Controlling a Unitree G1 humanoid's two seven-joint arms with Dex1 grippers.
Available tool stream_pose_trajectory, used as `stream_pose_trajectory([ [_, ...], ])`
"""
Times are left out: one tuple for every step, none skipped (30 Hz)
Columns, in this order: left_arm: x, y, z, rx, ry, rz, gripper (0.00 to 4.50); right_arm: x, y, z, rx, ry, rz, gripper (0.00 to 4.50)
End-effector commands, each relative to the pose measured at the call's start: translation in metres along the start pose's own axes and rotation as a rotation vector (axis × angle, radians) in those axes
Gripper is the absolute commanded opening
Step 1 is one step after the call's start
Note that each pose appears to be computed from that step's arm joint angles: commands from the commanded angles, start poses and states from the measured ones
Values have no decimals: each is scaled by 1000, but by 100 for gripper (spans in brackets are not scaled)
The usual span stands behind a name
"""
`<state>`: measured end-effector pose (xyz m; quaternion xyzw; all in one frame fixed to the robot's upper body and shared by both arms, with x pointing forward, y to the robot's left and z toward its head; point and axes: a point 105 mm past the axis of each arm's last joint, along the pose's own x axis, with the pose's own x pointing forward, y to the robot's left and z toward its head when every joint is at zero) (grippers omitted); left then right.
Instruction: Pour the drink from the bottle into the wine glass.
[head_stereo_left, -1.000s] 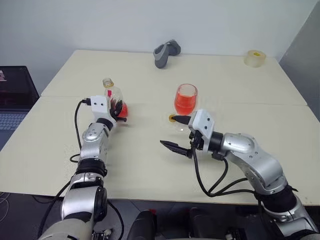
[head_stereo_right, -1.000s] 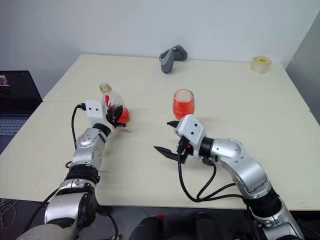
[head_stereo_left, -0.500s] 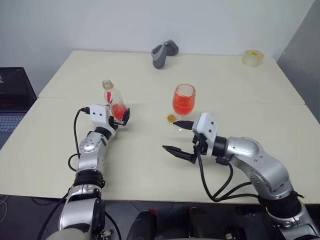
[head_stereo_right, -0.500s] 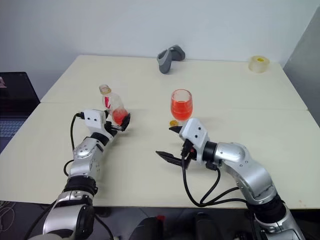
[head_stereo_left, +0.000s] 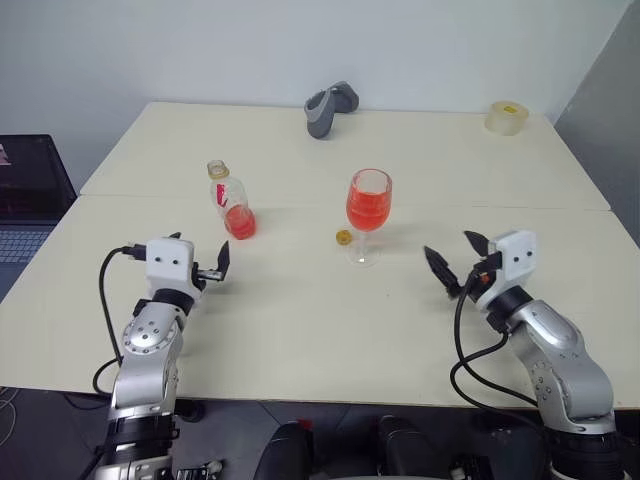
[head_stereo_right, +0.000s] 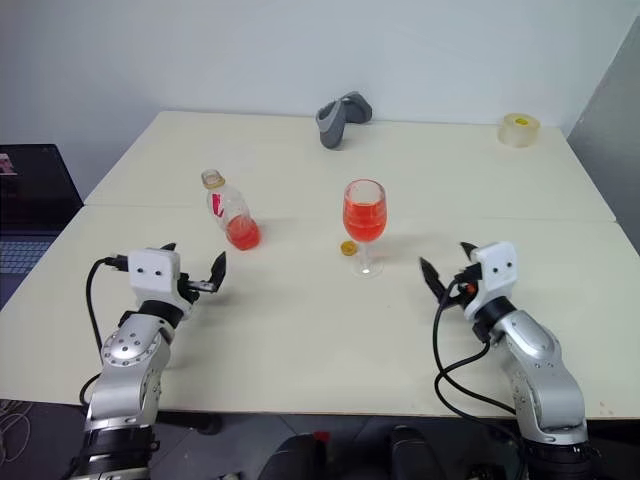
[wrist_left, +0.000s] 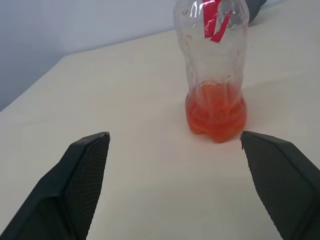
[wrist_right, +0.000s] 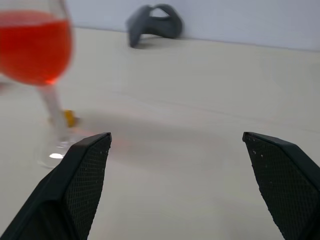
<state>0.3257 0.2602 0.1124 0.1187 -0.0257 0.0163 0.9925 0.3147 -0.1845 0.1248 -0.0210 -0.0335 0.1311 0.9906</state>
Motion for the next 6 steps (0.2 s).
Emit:
stream_pose_trajectory([
  [-2,-3,14,-24,-49,17,448,4,-13,1,-8,-54,-85,450],
  [-3,-4,14,-24,-51,19,448,5,-14,0,-21,-56,-89,450],
  [-3,-5,14,-24,-49,12,448,7,-16,-1,-25,-61,-98,450],
  [-3,-6,14,-23,-47,8,448,9,-17,0,-25,-67,-104,450],
  [-3,-7,14,-14,-47,-3,448,10,-18,0,-23,-72,-109,450],
  [-4,-6,14,-21,-50,-8,448,11,-19,0,-22,-76,-114,450],
])
